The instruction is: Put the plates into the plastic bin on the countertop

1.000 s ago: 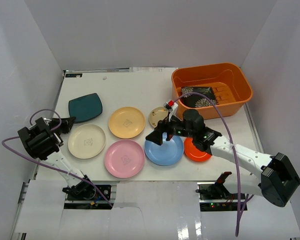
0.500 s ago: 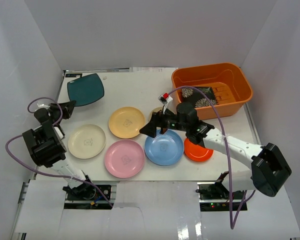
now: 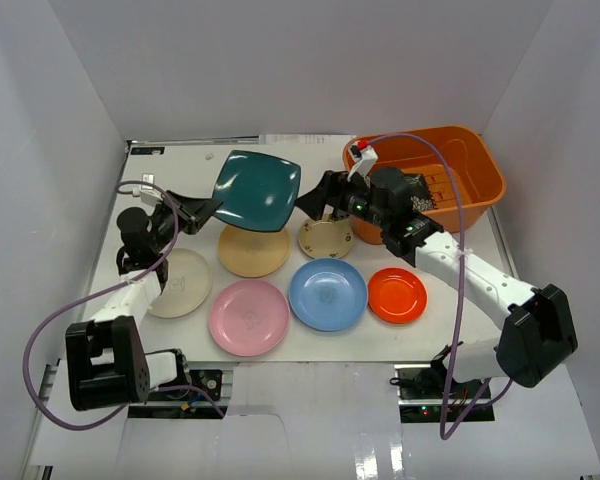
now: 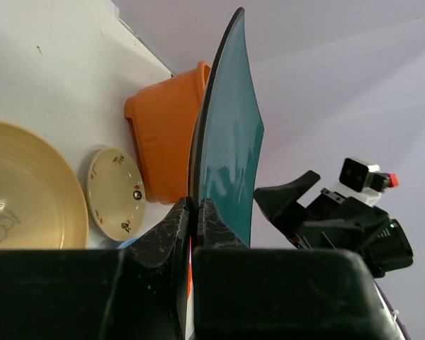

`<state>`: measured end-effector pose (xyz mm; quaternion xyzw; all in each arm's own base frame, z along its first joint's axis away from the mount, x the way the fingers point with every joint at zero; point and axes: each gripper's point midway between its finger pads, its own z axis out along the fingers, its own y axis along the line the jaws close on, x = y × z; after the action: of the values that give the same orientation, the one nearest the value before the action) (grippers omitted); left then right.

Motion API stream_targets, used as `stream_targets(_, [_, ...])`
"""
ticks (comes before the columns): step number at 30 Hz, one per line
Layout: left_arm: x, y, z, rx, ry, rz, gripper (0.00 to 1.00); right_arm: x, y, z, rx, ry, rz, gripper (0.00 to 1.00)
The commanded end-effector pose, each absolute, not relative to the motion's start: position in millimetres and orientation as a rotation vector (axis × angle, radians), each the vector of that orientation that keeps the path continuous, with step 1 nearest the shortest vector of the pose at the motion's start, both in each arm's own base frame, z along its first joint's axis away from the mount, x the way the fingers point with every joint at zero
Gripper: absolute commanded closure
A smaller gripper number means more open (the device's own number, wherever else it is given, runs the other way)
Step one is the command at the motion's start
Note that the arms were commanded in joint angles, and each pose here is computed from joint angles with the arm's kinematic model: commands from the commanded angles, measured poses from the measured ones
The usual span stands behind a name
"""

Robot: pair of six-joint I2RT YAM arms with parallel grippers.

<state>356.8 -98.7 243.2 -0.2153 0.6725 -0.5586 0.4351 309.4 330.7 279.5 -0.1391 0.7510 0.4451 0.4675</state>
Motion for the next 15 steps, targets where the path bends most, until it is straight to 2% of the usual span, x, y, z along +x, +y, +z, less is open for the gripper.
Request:
stream_targets(1, [346.9, -114.8, 284.5, -0.442, 1.578, -1.409, 1.00, 320.8, 294.9, 279.6, -0.220, 1.856, 1.002, 0.10])
stream_targets(7, [320.4, -170.3, 296.1, -0.304, 1.596, -1.507, 1.00, 300.1, 307.2, 280.5, -0.315, 1.836, 1.150, 0.08])
stream_targets(11, [312.4, -183.0, 292.5, -0.286, 1.607, -1.547, 1.00, 292.1, 308.7, 280.8, -0.315, 1.813, 1.208, 0.01])
stream_targets(13, [308.2, -186.1, 295.6, -0.286, 1.586, -1.585, 1.00, 293.6, 305.3, 270.8, -0.287, 1.843, 1.202, 0.15])
stream_targets(14, [305.3, -187.0, 292.9, -0.288, 1.584, -1.595, 1.00, 294.6, 303.4, 269.5, -0.275, 1.845, 1.201, 0.36])
stream_targets(15, [302.1, -187.7, 298.6, -0.269, 1.559, -1.601, 1.00, 294.8, 301.8, 268.5, -0.262, 1.848, 1.199, 0.51])
